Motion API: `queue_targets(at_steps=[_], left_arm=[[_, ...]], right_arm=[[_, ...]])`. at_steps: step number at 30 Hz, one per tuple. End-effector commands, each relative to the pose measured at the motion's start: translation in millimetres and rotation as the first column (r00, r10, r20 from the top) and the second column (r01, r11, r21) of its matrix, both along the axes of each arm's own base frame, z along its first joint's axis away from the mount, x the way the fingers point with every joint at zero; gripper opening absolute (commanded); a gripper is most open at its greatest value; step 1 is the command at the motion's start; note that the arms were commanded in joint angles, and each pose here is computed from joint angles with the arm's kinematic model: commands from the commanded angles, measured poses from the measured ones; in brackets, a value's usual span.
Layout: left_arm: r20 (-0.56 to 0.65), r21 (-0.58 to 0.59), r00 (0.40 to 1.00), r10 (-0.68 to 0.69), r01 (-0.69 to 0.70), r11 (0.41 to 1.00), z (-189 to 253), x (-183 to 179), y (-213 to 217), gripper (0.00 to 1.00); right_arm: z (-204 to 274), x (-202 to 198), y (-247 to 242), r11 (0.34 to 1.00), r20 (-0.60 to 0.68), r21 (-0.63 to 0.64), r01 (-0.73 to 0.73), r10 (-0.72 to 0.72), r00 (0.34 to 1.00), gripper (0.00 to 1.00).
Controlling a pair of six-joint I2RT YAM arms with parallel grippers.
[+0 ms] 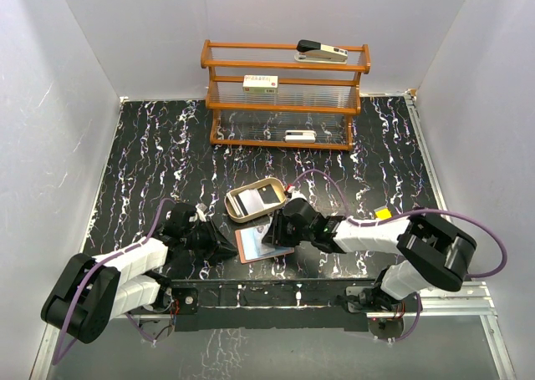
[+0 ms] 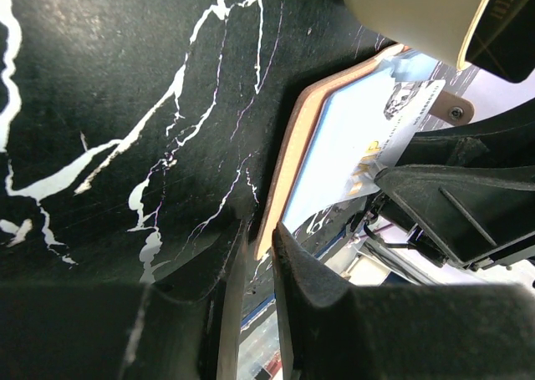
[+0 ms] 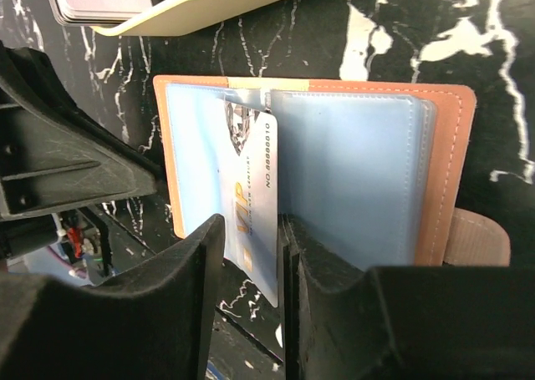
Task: Put the credit cards into the card holder
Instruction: Insert the credit card into the card holder.
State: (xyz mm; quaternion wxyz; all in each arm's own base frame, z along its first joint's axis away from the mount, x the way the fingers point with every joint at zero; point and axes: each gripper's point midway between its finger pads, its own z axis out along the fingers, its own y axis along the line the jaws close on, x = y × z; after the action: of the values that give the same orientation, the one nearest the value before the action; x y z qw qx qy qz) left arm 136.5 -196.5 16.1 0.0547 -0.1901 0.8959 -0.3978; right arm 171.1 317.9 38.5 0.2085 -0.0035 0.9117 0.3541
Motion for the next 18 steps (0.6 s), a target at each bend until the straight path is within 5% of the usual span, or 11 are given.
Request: queue_targets(at_steps=[1, 18], left_arm=[[-0.039, 0.051, 0.999, -0.006, 0.008, 0.999, -11, -11, 7, 0.18], [-0.001, 0.031, 1.0, -0.017, 0.017, 0.999, -2, 0, 1, 0.2]], right_arm=[[12, 14, -14, 0.995, 0.081, -0.098, 0.028, -0.021, 0.997, 0.31], [28, 22, -14, 0.988, 0.128, -0.156, 0.002, 0.018, 0.992, 0.42]])
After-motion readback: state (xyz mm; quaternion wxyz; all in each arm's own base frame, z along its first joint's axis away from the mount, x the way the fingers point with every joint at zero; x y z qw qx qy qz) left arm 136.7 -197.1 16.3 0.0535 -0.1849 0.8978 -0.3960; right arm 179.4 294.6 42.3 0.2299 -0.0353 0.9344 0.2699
